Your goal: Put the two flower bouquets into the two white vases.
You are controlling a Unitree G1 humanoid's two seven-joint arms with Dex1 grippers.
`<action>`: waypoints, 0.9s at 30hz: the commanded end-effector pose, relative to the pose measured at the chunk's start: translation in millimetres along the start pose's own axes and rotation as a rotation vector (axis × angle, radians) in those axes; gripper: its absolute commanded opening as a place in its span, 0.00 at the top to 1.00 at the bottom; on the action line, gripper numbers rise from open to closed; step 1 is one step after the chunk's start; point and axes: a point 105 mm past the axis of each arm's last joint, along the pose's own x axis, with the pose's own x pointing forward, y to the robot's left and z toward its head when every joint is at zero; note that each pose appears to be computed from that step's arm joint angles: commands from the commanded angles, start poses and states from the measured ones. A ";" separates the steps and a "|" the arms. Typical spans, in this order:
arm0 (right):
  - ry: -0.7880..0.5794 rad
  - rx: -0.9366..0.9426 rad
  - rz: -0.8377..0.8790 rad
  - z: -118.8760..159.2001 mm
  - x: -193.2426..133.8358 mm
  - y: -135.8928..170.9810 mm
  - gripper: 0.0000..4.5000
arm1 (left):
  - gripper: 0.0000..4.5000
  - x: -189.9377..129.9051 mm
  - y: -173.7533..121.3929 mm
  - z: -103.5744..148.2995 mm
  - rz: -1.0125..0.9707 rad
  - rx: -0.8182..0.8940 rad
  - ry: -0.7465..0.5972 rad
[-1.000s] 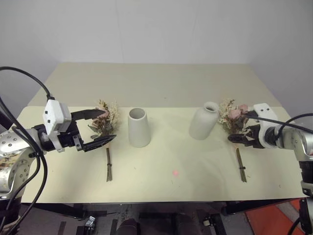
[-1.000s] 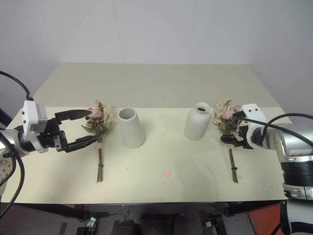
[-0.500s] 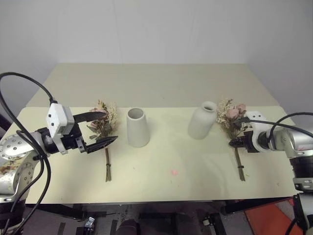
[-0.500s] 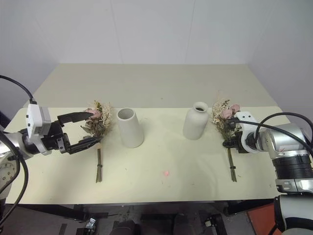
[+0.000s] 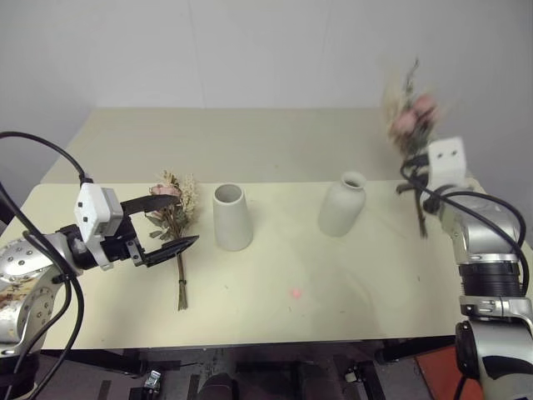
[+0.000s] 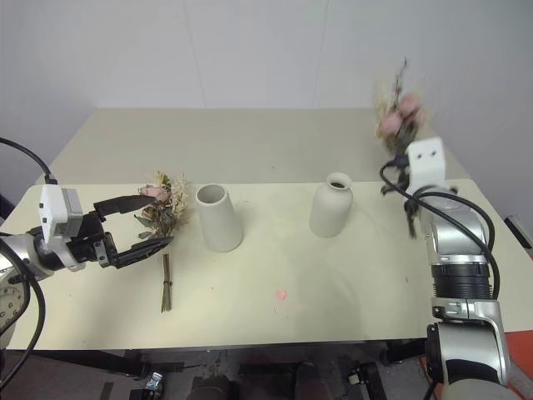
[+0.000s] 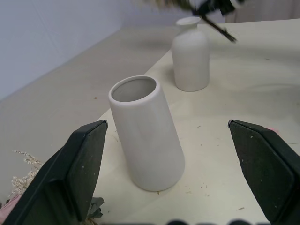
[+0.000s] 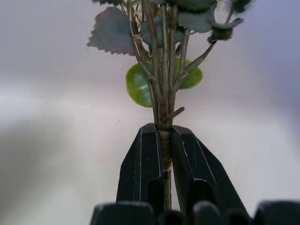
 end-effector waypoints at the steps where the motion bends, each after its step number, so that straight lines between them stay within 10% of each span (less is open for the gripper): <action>1: -0.458 0.162 -0.009 77.3 -20.9 -4.7 0.97 | 0.00 -0.4 2.6 19.2 0.011 0.051 -0.080; 7: -0.702 0.519 0.234 105.4 -50.3 13.3 0.97 | 0.00 1.2 3.3 19.6 0.012 0.045 -0.090; 27: -0.573 0.506 0.496 92.1 -59.6 72.9 0.97 | 0.00 -1.8 -1.7 13.4 0.010 0.037 -0.062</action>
